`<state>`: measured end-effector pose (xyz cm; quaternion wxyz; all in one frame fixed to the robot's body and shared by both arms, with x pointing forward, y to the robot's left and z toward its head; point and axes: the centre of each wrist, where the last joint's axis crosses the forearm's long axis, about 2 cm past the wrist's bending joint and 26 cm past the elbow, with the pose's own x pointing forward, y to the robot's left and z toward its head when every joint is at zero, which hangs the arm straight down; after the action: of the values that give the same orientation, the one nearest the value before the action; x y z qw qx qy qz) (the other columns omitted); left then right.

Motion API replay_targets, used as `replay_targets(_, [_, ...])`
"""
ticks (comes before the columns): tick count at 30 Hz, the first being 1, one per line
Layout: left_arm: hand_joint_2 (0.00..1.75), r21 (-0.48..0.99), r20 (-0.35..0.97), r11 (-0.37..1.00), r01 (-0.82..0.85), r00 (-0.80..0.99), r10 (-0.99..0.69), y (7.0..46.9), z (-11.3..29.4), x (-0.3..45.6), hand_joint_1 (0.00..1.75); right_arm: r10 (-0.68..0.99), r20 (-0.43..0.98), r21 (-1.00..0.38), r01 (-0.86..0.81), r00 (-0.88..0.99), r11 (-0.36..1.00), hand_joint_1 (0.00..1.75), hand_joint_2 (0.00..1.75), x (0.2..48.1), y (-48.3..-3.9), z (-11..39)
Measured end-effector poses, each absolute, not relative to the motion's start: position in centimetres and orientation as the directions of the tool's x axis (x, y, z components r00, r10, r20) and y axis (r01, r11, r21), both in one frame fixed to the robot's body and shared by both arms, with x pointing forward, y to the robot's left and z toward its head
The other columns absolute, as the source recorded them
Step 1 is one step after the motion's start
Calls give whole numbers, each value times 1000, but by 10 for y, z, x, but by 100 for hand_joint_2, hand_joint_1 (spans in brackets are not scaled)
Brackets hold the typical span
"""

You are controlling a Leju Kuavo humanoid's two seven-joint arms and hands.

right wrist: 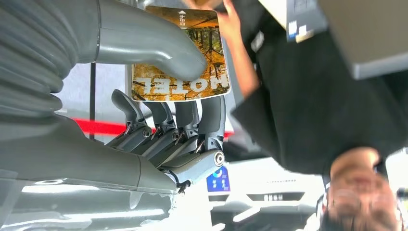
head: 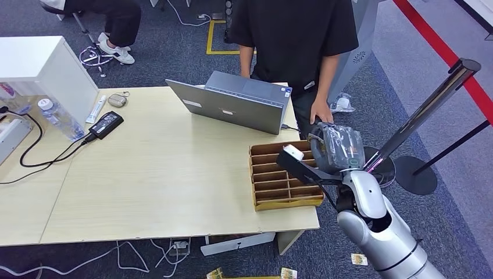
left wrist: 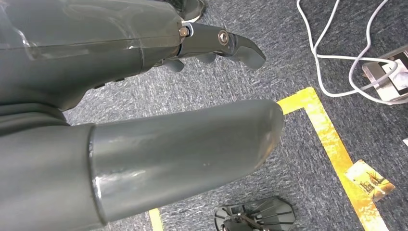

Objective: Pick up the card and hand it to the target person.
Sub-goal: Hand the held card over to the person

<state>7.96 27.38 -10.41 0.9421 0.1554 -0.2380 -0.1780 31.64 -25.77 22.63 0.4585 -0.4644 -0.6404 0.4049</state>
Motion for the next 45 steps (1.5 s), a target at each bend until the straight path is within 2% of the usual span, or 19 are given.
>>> replay_targets(13, [0,378,390,879,291,811,-436,273,-103,88,0,969,210,-907,344,-133,244,150,175,348,-285,277])
replay_targets(18, [0,381,391,872,309,801,-454,272,-101,94,0,967,239,-906,337,-91,256,152,175,367,-298,274])
replay_targets(28, [0,383,387,866,321,796,-466,271,-101,96,0,973,231,-934,285,16,218,137,175,386,-318,244])
replay_targets(29, [0,384,387,866,322,795,-467,271,-101,96,0,973,229,-936,280,24,213,134,175,387,-319,242])
replay_targets(30, [0,384,387,865,322,795,-467,271,-101,96,0,973,227,-938,275,30,210,116,175,388,-320,240])
replay_targets(33, [0,383,386,865,324,795,-468,271,-101,95,0,974,223,-943,263,46,203,24,175,389,-322,234])
replay_targets(34, [0,383,386,865,324,795,-469,271,-101,95,0,974,221,-945,258,50,201,7,175,390,-323,233])
replay_targets(36, [0,383,386,865,325,794,-470,271,-101,95,0,975,217,-948,249,57,197,0,175,390,-323,230])
replay_targets(45, [0,384,387,862,332,790,-477,271,-101,95,0,973,217,-954,229,73,195,0,175,391,-323,222])
